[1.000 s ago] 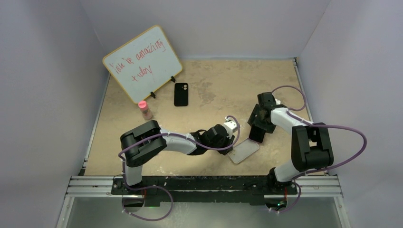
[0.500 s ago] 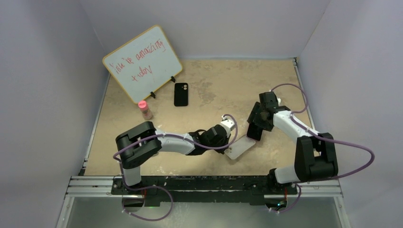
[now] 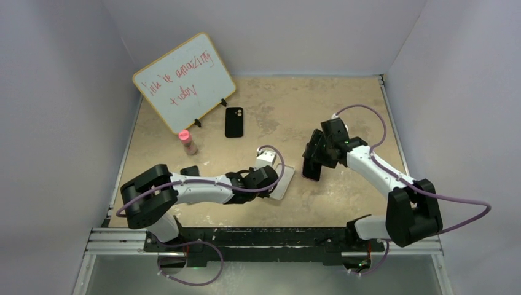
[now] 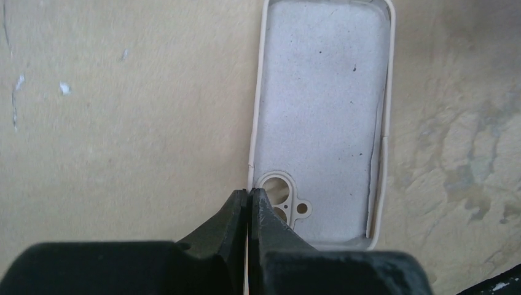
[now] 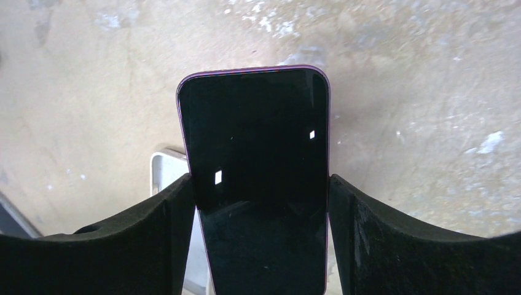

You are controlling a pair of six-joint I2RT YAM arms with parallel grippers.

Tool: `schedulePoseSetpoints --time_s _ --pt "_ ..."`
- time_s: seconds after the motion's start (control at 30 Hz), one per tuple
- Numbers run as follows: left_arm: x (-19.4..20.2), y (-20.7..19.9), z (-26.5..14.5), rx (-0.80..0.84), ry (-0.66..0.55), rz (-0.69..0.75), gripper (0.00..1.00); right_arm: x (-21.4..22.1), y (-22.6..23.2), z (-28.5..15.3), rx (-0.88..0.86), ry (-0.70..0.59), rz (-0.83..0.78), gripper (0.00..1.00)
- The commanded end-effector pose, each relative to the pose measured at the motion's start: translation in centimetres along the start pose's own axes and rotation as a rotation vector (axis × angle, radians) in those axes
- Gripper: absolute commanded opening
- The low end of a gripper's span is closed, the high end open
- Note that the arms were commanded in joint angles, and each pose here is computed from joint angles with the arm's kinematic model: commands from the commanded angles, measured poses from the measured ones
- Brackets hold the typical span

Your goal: Put the phone into the phone case

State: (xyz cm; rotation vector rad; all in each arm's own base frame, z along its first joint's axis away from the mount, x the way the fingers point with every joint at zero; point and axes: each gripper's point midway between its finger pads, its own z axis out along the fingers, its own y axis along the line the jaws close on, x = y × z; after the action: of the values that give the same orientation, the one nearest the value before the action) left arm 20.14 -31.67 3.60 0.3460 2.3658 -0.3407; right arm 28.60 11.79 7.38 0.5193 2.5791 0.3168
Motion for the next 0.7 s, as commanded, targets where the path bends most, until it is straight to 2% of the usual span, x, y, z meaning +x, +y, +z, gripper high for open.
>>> schedulePoseSetpoints --time_s 0.0,0.13,0.2,0.3,0.5,0.67 --pt "1.3 0.3 -0.9 0.027 0.015 -0.153 0.04 -1.2 3.7 -1.8 -0.13 -0.051 0.041 0.36" --pt "0.4 -4.6 -2.6 0.303 0.023 -0.225 0.33 -0.3 5.2 -2.4 -0.195 -0.046 0.049 0.35" --pt "-0.6 -5.8 -3.6 0.389 0.015 -0.234 0.42 0.2 5.8 -2.6 -0.218 -0.044 0.062 0.35" --pt "-2.3 -4.8 -4.7 0.41 -0.004 -0.252 0.48 1.4 7.2 -2.9 -0.261 -0.035 0.085 0.35" --pt "-6.7 2.0 -8.4 0.332 -0.16 -0.34 0.62 4.5 10.3 -3.0 -0.323 -0.025 0.097 0.35" --pt "-7.9 5.7 -11.0 0.258 -0.215 -0.347 0.66 6.9 12.4 -2.6 -0.353 0.006 0.072 0.35"
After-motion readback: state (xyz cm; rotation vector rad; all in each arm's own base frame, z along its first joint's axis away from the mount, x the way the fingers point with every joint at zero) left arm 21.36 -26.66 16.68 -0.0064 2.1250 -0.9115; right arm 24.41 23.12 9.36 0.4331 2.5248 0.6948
